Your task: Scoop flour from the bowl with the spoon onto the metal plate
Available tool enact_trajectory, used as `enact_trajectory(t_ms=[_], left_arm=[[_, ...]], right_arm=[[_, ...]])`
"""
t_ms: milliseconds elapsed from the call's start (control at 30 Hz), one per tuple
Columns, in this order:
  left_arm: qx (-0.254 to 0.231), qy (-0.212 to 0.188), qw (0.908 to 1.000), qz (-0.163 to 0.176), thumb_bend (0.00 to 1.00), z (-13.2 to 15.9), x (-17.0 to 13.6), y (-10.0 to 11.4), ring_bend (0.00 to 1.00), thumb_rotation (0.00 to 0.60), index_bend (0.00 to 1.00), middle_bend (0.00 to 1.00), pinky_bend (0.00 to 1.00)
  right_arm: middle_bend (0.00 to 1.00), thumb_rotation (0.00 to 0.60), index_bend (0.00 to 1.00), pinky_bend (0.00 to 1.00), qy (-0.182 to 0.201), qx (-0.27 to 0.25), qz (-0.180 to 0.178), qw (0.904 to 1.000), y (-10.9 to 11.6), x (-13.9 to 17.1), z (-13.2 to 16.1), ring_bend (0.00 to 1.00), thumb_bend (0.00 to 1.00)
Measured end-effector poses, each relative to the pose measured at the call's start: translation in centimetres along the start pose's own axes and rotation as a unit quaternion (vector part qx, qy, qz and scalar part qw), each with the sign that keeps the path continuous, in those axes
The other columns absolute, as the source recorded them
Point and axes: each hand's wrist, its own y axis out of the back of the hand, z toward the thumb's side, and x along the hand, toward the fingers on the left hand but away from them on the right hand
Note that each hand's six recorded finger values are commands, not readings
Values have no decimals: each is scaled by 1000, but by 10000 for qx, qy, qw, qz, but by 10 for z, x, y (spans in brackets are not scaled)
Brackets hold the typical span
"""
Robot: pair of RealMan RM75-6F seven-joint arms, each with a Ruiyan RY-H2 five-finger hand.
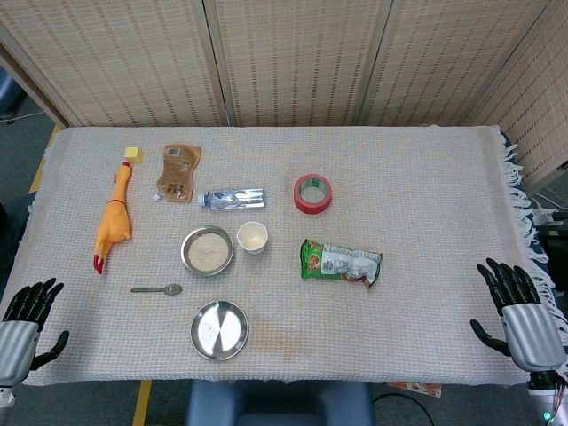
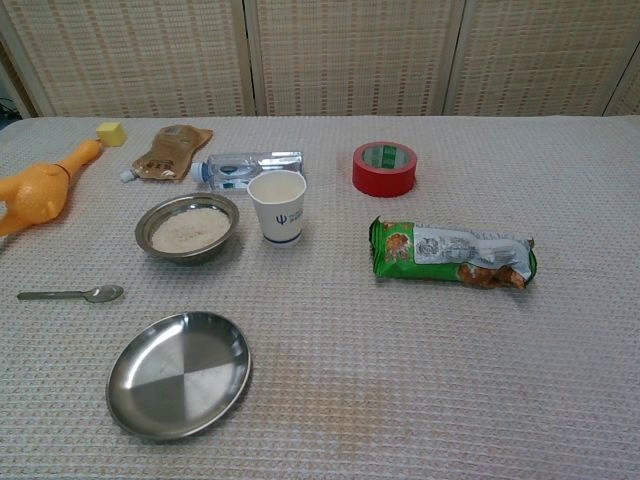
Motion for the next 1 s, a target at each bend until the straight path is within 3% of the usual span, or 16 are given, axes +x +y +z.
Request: enact_trajectory(t_ms=[200, 300, 433, 500, 567, 700, 1000], left_arm=[[-88, -160, 9996, -206, 383, 9, 3, -9, 5, 600, 0, 19, 137], [-148, -386, 9988, -262, 390, 23, 8, -13, 92, 600, 26, 132, 250], [10, -675, 9972, -315, 400, 42, 18, -18, 523, 600, 144, 621, 657], [118, -841, 9955, -416, 400, 55, 26, -22, 759, 600, 260, 894, 848], [232, -989, 9935, -517, 401, 68, 36, -28, 876, 600, 343, 985, 940], [381, -1107, 9920, -466, 401, 89, 54, -37, 993, 600, 445, 1000, 1000], [443, -924, 9940, -374, 401, 109, 87, -59, 1000, 600, 472, 1000, 1000]], right_arm=[[0, 600, 0, 0, 34, -26, 70, 10000, -2, -2, 1, 0, 175], [0, 600, 0, 0, 41, -60, 87, 9999, -3, -2, 1, 0, 175], [0, 600, 0, 0, 53, -88, 151, 9998, -5, -4, 1, 0, 175], [0, 600, 0, 0, 63, -114, 168, 9998, -5, -5, 0, 0, 175], [0, 600, 0, 0, 67, -138, 160, 9998, -3, -5, 0, 0, 176], [0, 600, 0, 0, 66, -195, 100, 9997, 1, -4, -2, 0, 175], [0, 600, 0, 0, 41, -236, 100, 9997, 4, -3, -5, 0, 175]])
